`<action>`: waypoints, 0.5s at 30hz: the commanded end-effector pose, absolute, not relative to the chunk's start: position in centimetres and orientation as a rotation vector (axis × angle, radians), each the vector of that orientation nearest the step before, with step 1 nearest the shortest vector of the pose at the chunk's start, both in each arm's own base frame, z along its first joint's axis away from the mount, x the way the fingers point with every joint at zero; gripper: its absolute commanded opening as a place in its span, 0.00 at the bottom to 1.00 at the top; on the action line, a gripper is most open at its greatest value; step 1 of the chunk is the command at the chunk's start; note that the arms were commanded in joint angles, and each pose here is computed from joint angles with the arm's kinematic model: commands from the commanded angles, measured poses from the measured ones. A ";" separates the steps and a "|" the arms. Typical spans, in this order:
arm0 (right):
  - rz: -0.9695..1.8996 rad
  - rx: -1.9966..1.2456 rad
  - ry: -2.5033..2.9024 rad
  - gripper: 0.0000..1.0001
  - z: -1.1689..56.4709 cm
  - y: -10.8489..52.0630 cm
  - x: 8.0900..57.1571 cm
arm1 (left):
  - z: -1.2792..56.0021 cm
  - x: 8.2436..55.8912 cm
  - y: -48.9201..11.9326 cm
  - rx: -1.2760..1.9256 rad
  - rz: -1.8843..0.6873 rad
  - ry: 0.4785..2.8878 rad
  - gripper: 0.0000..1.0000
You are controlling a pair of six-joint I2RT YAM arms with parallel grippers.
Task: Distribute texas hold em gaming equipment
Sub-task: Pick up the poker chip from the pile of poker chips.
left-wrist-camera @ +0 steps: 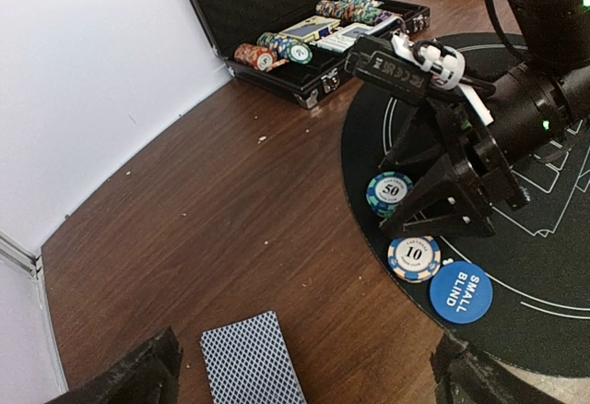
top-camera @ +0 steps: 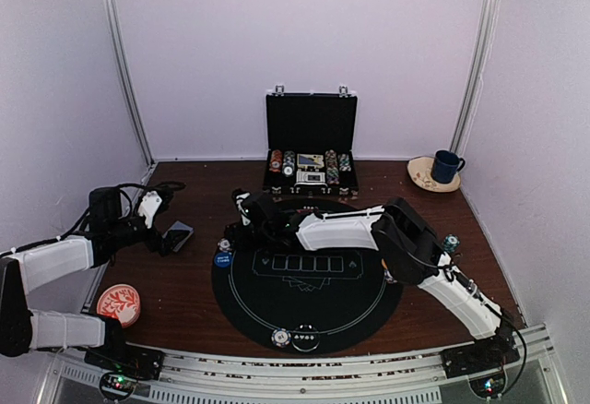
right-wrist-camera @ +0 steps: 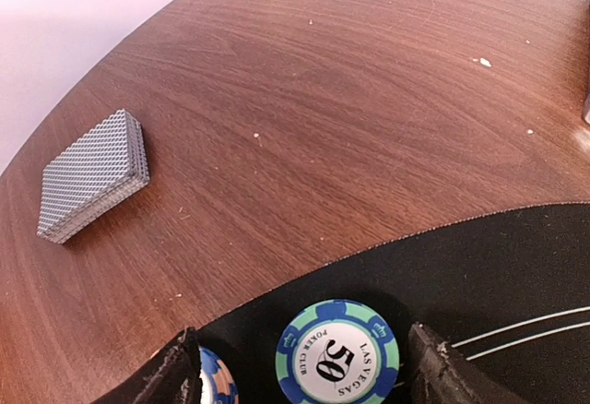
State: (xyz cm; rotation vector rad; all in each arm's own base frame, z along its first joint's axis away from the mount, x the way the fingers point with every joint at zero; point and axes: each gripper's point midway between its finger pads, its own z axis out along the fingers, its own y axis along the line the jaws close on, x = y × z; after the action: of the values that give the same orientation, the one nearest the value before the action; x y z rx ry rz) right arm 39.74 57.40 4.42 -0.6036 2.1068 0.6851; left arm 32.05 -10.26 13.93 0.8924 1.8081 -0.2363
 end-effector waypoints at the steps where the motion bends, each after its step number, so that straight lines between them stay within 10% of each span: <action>1: 0.746 -0.613 2.099 0.76 6.3 57.6 39.2 | 14.7 32.4 -10.4 0.902 -0.219 1.760 0.98; 15: 0.843 -0.628 2.108 0.76 5.7 58.7 38.3 | 14.6 32.4 -10.5 0.904 -0.220 1.760 0.98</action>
State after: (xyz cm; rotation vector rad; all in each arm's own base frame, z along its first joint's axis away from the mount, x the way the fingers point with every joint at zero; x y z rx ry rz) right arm 39.30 57.88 4.63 -0.6141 2.1097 0.7628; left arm 32.05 -10.26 13.93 0.8924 1.8081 -0.2363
